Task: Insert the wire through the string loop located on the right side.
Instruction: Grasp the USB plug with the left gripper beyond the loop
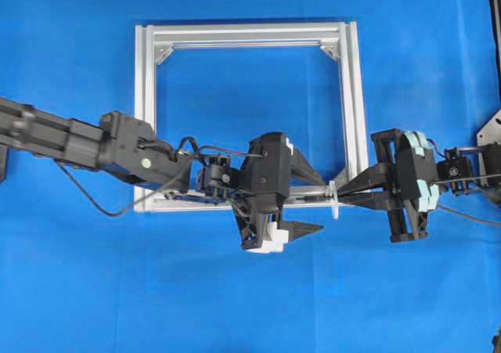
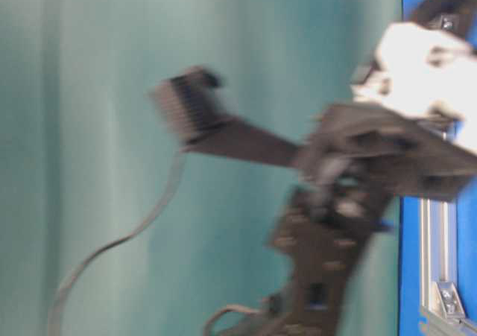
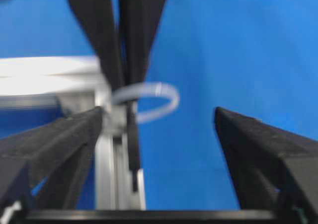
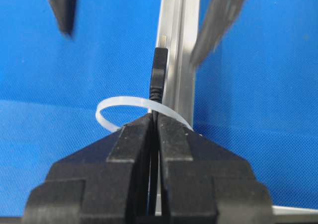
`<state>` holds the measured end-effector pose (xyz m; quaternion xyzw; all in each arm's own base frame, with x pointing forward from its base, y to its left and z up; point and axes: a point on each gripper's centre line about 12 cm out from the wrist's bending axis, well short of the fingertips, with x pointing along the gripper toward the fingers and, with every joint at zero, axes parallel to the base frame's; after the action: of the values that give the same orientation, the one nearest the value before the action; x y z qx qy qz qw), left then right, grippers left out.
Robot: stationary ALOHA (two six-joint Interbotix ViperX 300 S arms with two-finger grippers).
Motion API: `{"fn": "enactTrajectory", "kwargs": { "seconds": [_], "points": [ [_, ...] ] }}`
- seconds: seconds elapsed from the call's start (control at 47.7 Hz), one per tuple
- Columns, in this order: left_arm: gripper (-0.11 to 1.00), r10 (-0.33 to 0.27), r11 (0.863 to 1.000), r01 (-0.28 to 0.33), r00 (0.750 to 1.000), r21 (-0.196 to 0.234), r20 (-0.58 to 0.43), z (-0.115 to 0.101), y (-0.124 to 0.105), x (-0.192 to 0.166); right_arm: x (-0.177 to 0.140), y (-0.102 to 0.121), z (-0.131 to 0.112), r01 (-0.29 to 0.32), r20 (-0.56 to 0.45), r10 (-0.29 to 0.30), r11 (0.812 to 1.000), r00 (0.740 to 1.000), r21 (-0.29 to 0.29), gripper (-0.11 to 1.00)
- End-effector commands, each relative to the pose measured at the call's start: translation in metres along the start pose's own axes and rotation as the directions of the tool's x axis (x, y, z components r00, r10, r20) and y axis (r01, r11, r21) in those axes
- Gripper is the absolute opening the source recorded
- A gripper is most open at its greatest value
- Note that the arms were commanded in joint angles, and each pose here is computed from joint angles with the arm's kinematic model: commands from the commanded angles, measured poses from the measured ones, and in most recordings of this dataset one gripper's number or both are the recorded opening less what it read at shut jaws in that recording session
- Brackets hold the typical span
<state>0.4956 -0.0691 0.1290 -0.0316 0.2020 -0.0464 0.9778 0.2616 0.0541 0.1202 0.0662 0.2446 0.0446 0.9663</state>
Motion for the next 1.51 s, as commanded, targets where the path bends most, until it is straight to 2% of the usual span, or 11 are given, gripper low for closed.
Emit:
{"fn": "enactTrajectory", "kwargs": {
  "seconds": [0.0, 0.126, 1.279, 1.342, 1.384, 1.489],
  "points": [
    [0.87, -0.003, 1.0, 0.003, 0.999, 0.002, 0.037, 0.006, -0.0013, 0.003, 0.002, 0.0017, 0.0088, -0.004, 0.029, 0.004, 1.0, 1.0, 0.002, -0.04],
    [0.87, 0.0, 1.0, 0.0, 0.999, 0.002, 0.032, -0.0016, 0.0004, 0.0058, 0.002, 0.0017, 0.0086, -0.004, 0.027, 0.004, 1.0, 1.0, 0.002, -0.04],
    [0.84, 0.0, 1.0, 0.0, 1.0, 0.003, 0.022, -0.0026, 0.0004, 0.0045, 0.002, 0.0017, 0.0082, -0.004, 0.024, 0.004, 1.0, 1.0, 0.002, -0.04],
    [0.8, 0.0, 1.0, 0.0, 1.0, 0.002, 0.009, -0.0036, 0.0004, 0.0047, 0.002, 0.0017, 0.0082, -0.004, 0.024, 0.004, 1.0, 1.0, 0.002, -0.04],
    [0.72, 0.004, 1.0, -0.004, 1.0, -0.001, 0.01, -0.003, 0.0019, 0.0049, 0.002, 0.0017, 0.0082, -0.004, 0.024, 0.004, 1.0, 1.0, 0.002, -0.04],
    [0.4, 0.01, 1.0, -0.01, 1.0, -0.002, 0.016, -0.0019, 0.0057, 0.0049, 0.002, 0.0017, 0.0082, -0.004, 0.024, 0.004, 1.0, 1.0, 0.002, -0.04]
  ]
}}
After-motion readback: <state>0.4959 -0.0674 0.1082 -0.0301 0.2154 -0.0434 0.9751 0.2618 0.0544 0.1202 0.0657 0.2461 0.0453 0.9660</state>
